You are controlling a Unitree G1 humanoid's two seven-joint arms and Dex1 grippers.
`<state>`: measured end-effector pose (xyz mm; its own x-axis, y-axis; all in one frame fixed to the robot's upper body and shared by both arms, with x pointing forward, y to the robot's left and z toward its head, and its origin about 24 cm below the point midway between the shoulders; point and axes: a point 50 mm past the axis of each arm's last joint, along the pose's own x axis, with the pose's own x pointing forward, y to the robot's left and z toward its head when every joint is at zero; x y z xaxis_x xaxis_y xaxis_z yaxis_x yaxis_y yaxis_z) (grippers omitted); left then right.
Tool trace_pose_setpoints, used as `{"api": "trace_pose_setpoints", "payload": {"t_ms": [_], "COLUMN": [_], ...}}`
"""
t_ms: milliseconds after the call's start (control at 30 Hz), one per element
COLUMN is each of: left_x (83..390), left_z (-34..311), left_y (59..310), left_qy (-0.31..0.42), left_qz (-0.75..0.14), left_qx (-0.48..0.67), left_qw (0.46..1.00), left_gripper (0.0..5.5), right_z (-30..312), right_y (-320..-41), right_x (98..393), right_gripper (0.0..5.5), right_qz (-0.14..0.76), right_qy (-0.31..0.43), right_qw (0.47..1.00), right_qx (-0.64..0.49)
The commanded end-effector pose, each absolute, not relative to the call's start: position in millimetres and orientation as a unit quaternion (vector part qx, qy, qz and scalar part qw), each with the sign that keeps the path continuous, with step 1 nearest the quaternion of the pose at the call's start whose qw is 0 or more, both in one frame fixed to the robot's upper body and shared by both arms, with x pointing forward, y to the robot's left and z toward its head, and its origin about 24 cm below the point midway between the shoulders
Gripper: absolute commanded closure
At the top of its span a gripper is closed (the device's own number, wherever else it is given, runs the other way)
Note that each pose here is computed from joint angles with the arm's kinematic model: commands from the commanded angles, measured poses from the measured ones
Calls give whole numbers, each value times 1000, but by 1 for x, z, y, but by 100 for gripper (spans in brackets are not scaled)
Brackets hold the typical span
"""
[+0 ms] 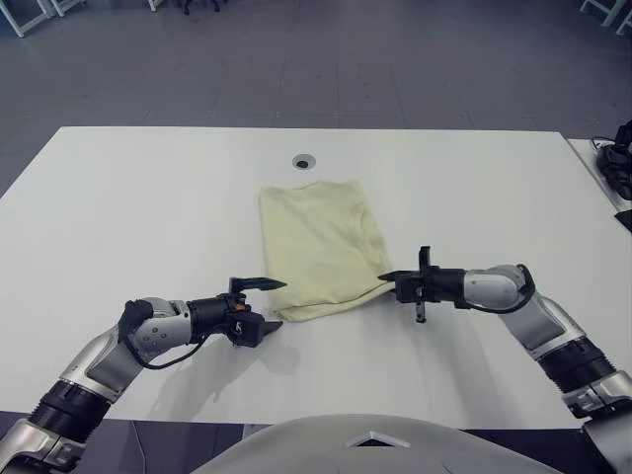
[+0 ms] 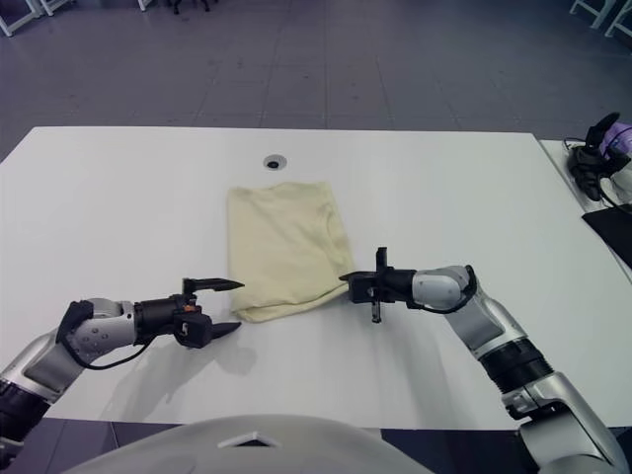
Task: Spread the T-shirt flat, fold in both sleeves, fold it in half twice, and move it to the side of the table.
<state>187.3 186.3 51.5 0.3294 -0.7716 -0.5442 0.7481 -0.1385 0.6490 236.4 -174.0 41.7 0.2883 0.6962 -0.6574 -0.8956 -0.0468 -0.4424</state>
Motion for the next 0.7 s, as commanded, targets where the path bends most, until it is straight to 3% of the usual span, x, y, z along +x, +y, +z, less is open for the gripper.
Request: {"api": "trace_pose_setpoints", "payload": {"t_ms": [33,67,133,467,600,700], "left_x": [185,184,183,188,185,182], "left_z": [43,44,45,41,40,42], "left_y": [192,192,192,200,201,201], "left_qy": [20,19,19,37,40,36], "left_qz": [-590,-592,-595,-605,-612,-617], "left_qx": [492,492,492,514,506,499], "left_qw": [640,638,636,607,607,608], "left_gripper": [231,247,223,75,135,111], "right_z": [23,27,31,52,58,64], "right_y": [-173,-172,-170,-166,-168,-168], "right_x": [221,223,227,239,245,251], "right_gripper": [550,550,550,550,550,550], "right_qz": [627,624,620,602,580,565], "right_qy": [211,216,225,246,249,249], "right_qw": [660,669,684,740,766,782], "right_qx": [-357,-341,-311,-169,-123,-84]}}
